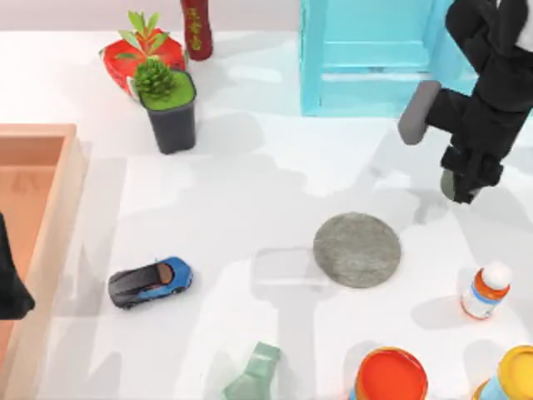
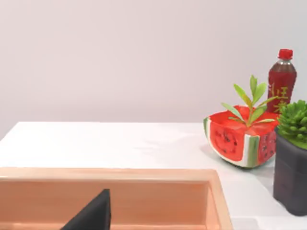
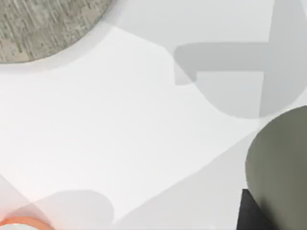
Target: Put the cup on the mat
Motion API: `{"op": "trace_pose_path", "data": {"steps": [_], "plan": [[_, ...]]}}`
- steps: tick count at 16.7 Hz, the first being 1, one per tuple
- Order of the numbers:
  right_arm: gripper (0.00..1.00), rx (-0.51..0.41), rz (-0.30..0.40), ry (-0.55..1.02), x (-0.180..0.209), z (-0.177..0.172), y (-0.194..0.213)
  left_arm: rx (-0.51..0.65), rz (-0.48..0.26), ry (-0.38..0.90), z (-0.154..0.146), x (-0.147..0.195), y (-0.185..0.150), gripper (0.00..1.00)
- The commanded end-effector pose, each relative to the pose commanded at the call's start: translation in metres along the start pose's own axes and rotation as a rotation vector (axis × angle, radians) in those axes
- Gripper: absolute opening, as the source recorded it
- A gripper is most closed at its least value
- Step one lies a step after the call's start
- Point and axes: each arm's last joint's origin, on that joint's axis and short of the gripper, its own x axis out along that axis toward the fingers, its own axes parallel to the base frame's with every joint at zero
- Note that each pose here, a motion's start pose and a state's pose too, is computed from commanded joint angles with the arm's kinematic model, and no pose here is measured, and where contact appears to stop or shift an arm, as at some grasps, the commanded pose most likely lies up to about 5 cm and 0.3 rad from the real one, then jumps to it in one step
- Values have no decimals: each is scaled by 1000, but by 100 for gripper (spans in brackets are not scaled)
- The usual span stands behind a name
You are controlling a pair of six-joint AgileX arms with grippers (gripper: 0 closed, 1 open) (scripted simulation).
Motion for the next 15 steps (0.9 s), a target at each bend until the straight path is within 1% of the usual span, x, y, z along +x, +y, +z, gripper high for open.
{"op": "trace_pose_path", "data": {"steps": [2, 4, 7, 9, 12, 13, 15], "plan": [[0, 184, 6, -4, -5, 36, 22, 0, 0, 0, 0, 0, 0, 100], [0, 375, 12, -5, -11, 63, 44, 0, 0, 0, 0, 0, 0, 100], [0, 643, 21, -3, -19, 90, 70, 0, 0, 0, 0, 0, 0, 100], [0, 795, 26, 1, -25, 100, 81, 0, 0, 0, 0, 0, 0, 100], [0, 974, 33, 12, -30, 108, 90, 0, 0, 0, 0, 0, 0, 100], [0, 1018, 35, 16, -31, 109, 90, 0, 0, 0, 0, 0, 0, 100], [0, 1079, 38, 22, -33, 109, 90, 0, 0, 0, 0, 0, 0, 100]]}}
